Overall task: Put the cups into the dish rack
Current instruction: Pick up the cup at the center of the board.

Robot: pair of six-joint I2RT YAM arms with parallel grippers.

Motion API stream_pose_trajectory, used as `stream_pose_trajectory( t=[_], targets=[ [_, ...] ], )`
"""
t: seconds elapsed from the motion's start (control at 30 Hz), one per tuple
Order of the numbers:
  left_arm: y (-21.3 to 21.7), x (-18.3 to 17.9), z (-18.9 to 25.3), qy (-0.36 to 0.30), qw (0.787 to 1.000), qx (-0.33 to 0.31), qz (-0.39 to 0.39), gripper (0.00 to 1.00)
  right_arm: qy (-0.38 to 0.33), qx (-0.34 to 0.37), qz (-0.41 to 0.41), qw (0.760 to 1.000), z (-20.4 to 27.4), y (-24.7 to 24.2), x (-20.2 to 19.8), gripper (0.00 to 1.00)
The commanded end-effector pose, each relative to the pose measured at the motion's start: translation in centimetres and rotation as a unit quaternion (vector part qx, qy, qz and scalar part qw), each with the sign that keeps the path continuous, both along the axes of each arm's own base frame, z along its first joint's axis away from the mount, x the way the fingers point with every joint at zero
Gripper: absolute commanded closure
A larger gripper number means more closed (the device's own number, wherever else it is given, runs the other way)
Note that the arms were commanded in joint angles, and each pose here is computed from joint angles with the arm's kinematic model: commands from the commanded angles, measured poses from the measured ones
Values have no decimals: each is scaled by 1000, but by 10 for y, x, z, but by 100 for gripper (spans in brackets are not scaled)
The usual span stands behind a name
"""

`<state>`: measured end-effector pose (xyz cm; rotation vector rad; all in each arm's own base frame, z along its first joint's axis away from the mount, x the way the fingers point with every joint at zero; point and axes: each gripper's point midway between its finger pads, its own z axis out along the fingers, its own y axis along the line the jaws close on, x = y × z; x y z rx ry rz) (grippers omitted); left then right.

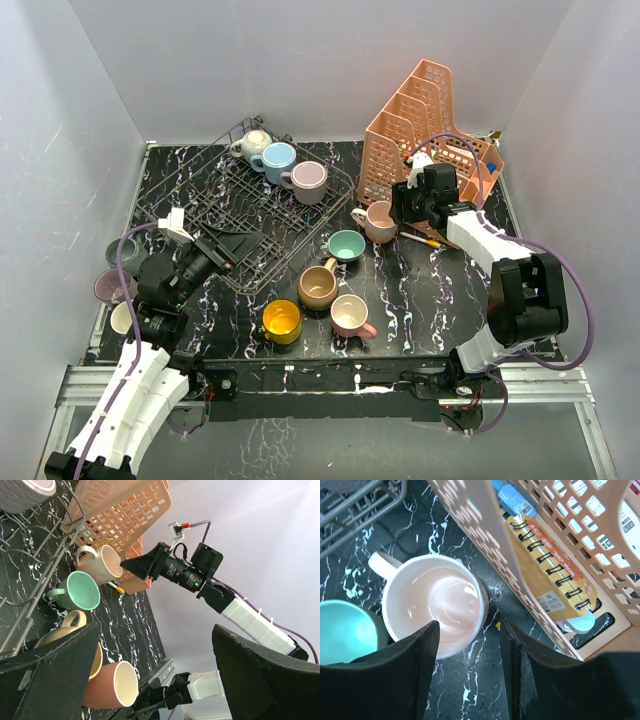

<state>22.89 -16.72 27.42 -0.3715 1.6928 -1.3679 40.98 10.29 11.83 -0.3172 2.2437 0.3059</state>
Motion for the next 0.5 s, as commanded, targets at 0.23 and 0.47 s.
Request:
stream_pose_trajectory(
  t=[0.23, 0.47],
  targets=[
    [2, -5, 4, -8, 1000, -5, 3, 8, -79, 22, -47, 996, 22, -2, 36, 60],
    [2, -5, 3, -6, 1000, -8, 2, 9, -64, 6, -43, 997, 2, -2, 32, 61]
  ],
)
